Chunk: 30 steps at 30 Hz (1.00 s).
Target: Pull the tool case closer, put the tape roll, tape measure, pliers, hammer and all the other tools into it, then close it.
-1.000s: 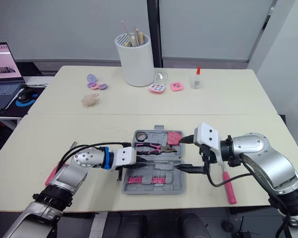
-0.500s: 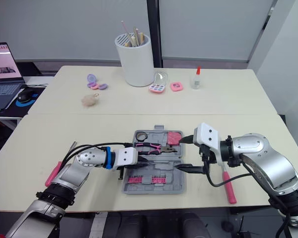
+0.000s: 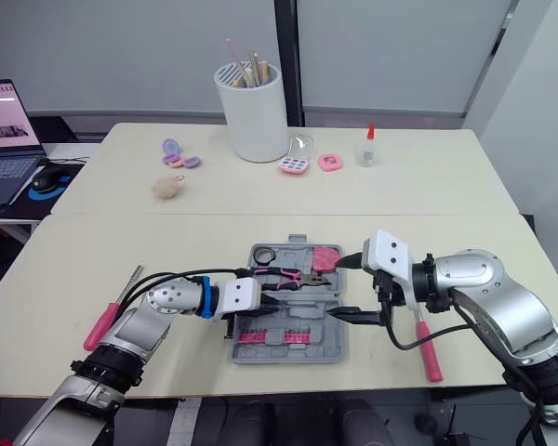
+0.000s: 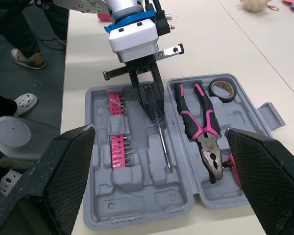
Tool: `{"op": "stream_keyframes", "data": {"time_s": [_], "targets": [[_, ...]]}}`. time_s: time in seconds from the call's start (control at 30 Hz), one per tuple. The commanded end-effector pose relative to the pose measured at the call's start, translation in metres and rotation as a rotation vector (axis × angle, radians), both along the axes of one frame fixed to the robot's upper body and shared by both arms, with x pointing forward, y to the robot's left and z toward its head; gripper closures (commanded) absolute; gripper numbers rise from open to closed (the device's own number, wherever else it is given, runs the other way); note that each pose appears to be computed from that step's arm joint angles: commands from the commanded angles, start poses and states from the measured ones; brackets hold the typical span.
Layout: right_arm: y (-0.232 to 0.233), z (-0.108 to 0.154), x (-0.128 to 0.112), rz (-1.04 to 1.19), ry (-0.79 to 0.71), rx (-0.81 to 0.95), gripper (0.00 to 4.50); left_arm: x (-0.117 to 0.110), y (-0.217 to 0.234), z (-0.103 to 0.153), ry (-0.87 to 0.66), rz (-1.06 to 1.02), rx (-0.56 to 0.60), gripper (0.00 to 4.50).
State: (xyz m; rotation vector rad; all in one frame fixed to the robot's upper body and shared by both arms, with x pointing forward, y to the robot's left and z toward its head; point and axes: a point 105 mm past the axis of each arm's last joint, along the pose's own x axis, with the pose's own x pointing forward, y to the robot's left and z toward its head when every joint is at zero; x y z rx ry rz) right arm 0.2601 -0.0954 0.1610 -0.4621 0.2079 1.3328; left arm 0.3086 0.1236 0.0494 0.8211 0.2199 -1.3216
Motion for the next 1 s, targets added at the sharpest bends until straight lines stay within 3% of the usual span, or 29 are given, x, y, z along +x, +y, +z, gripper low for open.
{"op": "stream_keyframes", "data": {"time_s": [0.03,0.27,1.0], "targets": [[0.001,0.012,-0.001,0.011,-0.051,0.017,0.00,0.000,-0.001,0.013,-0.032,-0.014,-0.025,4.36],[0.001,0.012,0.000,0.011,-0.052,0.017,0.00,0.001,-0.001,0.024,-0.045,-0.019,-0.060,4.36],[0.001,0.011,-0.001,0.004,-0.052,0.017,0.00,0.002,-0.006,0.008,-0.037,-0.033,-0.041,4.36]]}}
